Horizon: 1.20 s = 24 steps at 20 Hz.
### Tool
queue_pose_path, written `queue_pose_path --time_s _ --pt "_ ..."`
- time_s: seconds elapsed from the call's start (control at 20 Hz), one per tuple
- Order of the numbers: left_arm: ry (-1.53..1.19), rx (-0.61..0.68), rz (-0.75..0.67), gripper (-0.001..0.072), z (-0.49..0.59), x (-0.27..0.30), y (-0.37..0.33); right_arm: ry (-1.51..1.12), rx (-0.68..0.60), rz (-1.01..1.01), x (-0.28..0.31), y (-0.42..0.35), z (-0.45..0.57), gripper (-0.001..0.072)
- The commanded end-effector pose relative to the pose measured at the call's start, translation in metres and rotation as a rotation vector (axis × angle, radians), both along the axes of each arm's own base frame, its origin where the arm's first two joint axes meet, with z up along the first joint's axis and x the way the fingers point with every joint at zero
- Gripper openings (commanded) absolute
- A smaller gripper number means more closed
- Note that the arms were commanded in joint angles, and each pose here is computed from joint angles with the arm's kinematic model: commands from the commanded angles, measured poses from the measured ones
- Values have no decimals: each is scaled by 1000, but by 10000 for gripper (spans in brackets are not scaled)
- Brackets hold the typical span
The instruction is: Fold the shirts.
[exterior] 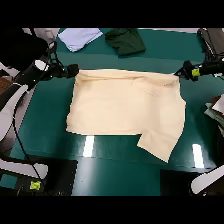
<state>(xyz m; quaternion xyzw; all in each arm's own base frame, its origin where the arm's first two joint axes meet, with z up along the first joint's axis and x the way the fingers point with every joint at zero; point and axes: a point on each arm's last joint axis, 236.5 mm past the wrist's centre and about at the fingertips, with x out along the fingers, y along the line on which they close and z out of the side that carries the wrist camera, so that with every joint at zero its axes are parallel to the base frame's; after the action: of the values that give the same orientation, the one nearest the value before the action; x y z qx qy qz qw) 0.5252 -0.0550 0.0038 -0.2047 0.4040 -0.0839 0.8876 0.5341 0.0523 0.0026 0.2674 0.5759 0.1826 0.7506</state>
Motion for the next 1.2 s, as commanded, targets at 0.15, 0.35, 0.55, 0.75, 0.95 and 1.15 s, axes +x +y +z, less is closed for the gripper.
queue_pose_path --time_s 0.15,0.35,0.55,0.75,0.95,1.15 --pt "257 169 -80 27 -44 -53 21 200 -166 120 -51 -11 -25 18" --pt "294 250 -90 27 -45 -64 36 263 -275 123 -64 -35 -37 18" --pt "257 196 -202 32 -39 -65 4 259 -268 146 -61 -19 -45 53" --pt "312 109 -176 432 -38 -76 0 272 -264 123 -64 -24 -37 462" --pt "355 52 -135 430 -6 -103 41 223 -165 41 -84 -47 4 461" --pt "437 -12 -130 431 17 -177 60 148 33 -69 -131 -38 7 459"
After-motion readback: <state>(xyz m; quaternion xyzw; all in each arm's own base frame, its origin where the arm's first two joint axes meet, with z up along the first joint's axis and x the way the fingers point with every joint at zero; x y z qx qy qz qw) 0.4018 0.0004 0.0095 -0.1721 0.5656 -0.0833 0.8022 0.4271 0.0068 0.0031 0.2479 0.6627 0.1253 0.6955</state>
